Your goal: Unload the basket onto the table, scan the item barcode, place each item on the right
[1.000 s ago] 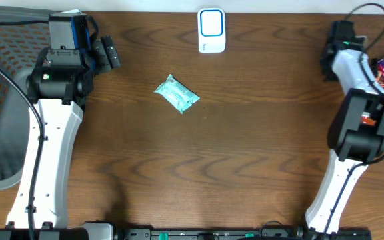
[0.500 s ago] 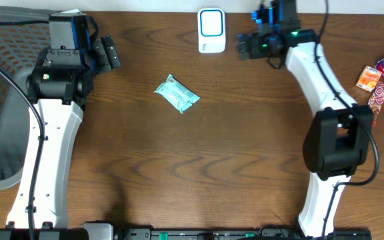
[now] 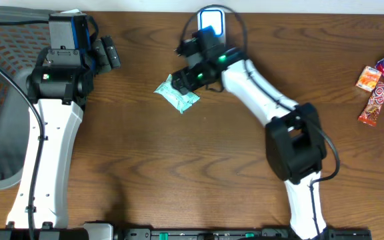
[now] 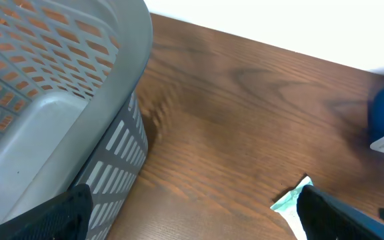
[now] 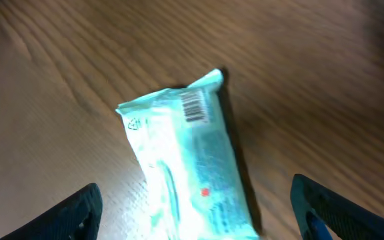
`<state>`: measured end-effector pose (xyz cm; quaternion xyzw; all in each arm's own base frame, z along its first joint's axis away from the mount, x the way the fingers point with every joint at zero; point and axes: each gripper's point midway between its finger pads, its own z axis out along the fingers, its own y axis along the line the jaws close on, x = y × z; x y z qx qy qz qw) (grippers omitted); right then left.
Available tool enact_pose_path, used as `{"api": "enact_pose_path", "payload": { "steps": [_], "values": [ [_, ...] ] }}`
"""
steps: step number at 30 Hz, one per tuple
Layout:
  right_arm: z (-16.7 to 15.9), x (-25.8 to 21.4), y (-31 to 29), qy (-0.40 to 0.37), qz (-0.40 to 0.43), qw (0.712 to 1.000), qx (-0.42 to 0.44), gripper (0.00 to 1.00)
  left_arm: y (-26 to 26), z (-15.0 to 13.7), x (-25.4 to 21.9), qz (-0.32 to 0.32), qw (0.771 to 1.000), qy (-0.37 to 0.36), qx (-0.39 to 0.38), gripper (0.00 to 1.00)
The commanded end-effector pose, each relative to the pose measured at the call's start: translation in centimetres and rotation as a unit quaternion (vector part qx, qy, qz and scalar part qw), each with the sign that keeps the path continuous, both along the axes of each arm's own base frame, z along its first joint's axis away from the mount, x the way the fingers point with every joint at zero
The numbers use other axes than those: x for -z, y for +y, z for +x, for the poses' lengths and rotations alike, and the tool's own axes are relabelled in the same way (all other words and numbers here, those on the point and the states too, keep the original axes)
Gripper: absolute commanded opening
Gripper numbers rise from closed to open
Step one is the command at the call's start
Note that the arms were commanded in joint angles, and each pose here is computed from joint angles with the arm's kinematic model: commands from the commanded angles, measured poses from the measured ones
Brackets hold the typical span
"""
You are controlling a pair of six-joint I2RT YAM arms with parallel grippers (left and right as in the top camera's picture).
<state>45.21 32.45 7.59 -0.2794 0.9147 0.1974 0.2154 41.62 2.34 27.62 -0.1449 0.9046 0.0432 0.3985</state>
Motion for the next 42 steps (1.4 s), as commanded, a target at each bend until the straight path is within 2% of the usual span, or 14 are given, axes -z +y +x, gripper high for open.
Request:
{"api": "enact_pose_path", "payload": {
  "steps": [1,4,12,19,27,29,30,32,35,39,42],
  "values": [
    [0.3,0.6,-0.4,-0.057,-0.092,0.994,0.02,0.84,0.4,0.0,0.2,0.0,1.0,0.003,-0.011,0.98],
    [-0.3,0.9,0.4,-0.078,-0.125,0.989,0.02,0.77,0.4,0.0,0.2,0.0,1.0,0.003,-0.011,0.98],
    [-2.1,4.3,2.0,-0.074,-0.164,0.984,-0.015,0.78,0.4,0.0,0.2,0.0,1.0,0.003,-0.011,0.98],
    [-3.0,6.5,2.4,-0.059,-0.178,0.982,-0.026,0.74,0.4,0.0,0.2,0.0,1.0,0.003,-0.011,0.98],
    [-2.1,6.5,0.8,-0.076,-0.213,0.974,-0.005,0.49,0.4,0.0,0.2,0.0,1.0,0.003,-0.011,0.98],
    [-2.1,6.5,0.5,-0.071,-0.214,0.974,0.002,0.33,0.4,0.0,0.2,0.0,1.0,0.003,-0.011,0.98],
    [-2.0,6.6,0.3,-0.066,-0.211,0.975,0.013,0.28,0.4,0.0,0.2,0.0,1.0,0.003,-0.011,0.98],
    [-2.0,6.6,0.1,-0.052,-0.198,0.978,0.03,0.23,0.4,0.0,0.2,0.0,1.0,0.003,-0.011,0.98],
    [-2.3,6.3,0.8,-0.002,-0.134,0.99,0.042,0.23,0.4,0.0,0.2,0.0,1.0,0.003,-0.011,0.98],
    [-2.6,4.1,1.3,0.089,-0.001,0.996,0.031,0.22,0.4,0.0,0.2,0.0,1.0,0.003,-0.011,0.98],
    [-2.3,1.7,0.5,0.165,0.114,0.979,0.023,0.18,0.4,0.0,0.2,0.0,1.0,0.003,-0.011,0.98]
  ]
}}
